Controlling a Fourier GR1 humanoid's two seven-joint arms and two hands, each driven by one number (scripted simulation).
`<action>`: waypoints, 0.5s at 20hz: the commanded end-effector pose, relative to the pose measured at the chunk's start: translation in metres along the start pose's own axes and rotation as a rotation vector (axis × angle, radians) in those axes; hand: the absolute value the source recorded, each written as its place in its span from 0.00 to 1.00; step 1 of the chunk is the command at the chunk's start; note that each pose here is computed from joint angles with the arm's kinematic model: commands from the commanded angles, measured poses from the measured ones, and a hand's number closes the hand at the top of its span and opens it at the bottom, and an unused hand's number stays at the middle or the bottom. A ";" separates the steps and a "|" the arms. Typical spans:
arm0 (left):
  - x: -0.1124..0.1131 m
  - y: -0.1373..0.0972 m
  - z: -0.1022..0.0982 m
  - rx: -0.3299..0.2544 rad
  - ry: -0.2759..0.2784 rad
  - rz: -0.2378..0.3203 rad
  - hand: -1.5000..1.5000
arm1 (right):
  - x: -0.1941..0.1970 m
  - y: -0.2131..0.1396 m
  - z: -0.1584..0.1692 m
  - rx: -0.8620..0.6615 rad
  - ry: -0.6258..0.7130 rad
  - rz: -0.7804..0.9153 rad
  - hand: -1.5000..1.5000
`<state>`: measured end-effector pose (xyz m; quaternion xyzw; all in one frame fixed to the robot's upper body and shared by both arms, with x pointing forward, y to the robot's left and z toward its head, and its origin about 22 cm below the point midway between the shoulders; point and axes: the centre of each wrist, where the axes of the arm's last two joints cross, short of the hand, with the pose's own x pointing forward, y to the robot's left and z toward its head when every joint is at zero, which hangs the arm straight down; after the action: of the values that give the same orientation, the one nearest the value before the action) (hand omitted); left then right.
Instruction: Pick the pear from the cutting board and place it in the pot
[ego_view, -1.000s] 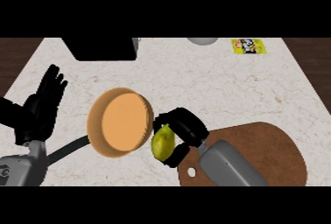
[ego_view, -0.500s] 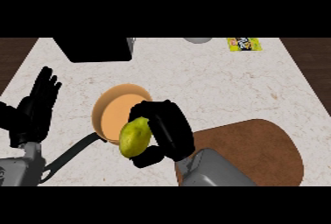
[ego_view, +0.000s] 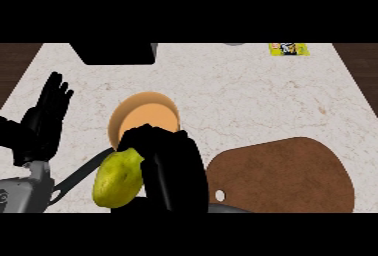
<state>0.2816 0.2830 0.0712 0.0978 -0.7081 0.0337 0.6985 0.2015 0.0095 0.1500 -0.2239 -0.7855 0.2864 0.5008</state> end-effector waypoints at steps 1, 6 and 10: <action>0.007 -0.011 0.002 -0.019 -0.022 -0.003 0.50 | 0.036 -0.014 0.010 -0.058 0.105 -0.018 1.00; 0.014 -0.010 -0.004 -0.040 -0.042 0.020 0.50 | 0.024 -0.007 -0.006 -0.105 0.143 -0.116 1.00; 0.005 -0.007 -0.005 -0.021 -0.031 -0.008 0.50 | 0.013 0.017 -0.040 -0.202 0.110 0.340 1.00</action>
<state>0.2861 0.2787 0.0792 0.0895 -0.7183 0.0256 0.6894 0.2181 0.0283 0.1683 -0.3097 -0.7840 0.2710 0.4647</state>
